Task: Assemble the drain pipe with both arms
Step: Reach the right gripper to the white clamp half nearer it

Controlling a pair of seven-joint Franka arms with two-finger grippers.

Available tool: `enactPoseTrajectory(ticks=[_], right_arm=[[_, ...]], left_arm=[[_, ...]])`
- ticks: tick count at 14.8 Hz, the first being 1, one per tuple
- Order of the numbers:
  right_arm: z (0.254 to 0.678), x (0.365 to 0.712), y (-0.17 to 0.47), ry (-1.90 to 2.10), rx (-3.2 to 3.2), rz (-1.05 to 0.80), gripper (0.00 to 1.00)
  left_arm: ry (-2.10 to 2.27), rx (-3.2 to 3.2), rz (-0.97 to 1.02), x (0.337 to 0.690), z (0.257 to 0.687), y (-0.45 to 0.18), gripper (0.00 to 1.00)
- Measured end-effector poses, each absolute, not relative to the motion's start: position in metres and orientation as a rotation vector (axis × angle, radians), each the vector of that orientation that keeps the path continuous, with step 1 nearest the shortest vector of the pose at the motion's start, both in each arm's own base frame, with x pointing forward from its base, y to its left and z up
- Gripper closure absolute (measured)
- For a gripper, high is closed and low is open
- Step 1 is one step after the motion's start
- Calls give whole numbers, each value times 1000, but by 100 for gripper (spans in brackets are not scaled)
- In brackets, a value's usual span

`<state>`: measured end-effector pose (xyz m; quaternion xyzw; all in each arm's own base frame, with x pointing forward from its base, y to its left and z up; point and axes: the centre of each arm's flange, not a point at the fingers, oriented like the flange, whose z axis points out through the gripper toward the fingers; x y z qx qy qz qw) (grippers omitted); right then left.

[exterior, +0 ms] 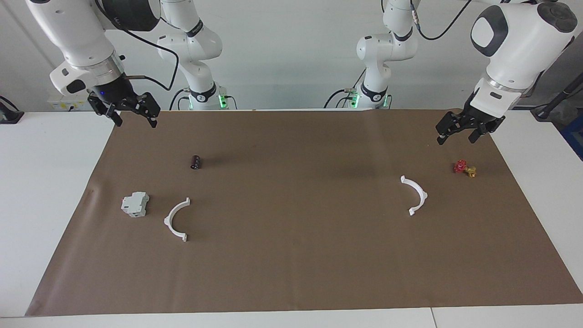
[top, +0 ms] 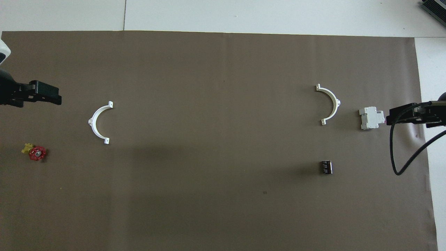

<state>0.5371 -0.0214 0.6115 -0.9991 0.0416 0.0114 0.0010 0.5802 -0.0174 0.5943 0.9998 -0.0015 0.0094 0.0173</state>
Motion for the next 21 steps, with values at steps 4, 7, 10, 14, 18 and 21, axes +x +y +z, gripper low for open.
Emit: enactPoseTrajectory(ticks=[4,7,10,14,18,21], right_arm=[[612,537,-21,129,-3137,33,0],[608,539,-21,128,-3137,16,0],[587,547,-23,114,-3134,-99,0],[533,575,-21,14,-3083,-187,0],[437,622,-35,-186,-3027,-245,0],[370,642,-49,-266,-2992,-280,0]], left_arm=[[-5,3107,30,580,594,-17,0],[-4,3107,31,580,594,-17,0],[-4,3107,31,580,594,-17,0],[-4,3107,32,581,594,-17,0],[-2,3107,32,581,594,-17,0],[-2,3107,32,581,594,-16,0]])
